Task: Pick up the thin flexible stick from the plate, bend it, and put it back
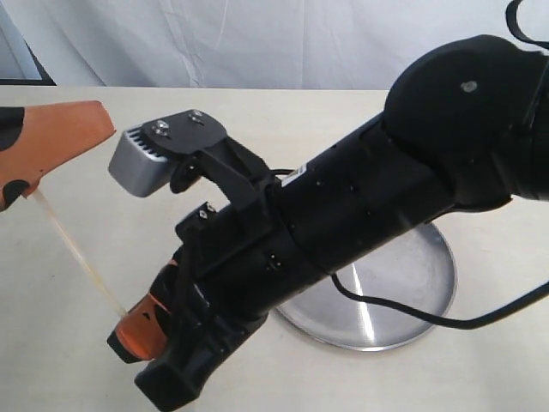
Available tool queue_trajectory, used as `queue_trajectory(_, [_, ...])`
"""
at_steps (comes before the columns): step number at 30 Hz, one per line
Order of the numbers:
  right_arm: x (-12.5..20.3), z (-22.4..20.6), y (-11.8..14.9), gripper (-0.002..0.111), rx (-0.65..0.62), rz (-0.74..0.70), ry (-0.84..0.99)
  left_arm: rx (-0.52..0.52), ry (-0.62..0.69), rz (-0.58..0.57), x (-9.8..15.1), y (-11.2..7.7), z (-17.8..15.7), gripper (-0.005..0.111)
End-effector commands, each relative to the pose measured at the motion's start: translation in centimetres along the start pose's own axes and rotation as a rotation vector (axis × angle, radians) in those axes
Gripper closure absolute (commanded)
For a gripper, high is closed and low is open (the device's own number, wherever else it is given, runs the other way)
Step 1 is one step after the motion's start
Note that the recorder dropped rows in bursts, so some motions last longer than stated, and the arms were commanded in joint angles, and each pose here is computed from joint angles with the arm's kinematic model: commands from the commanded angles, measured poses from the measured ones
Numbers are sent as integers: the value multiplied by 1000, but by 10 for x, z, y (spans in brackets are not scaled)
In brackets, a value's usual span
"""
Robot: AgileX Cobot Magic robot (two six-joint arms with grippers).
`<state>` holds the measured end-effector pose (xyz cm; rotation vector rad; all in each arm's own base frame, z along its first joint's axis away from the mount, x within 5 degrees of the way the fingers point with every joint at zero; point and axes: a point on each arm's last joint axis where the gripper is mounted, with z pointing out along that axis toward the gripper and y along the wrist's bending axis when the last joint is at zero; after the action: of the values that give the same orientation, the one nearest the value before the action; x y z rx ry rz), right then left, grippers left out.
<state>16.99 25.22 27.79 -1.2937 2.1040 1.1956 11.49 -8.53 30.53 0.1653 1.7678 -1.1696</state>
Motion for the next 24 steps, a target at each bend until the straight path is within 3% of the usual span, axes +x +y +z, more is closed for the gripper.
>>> queue_trajectory(1, [2,1,-3,108,23,10,21,-36,-4,22,0,3,0,42])
queue_trajectory(5, [3,0,-3,108,27,5,27,-43,-6,24,-1,3,0,48])
queue_trajectory(11, [0,-2,-1,108,31,10,-2,-35,0,29,0,3,0,86])
queue_trajectory(15, [-7,-13,3,108,85,-16,-76,-30,3,29,0,2,0,104])
queue_trajectory(18, [-12,-20,5,108,119,-32,-121,-13,6,21,1,1,0,106])
queue_trajectory(24, [-12,-23,8,108,117,-40,-129,2,10,16,1,-1,0,99])
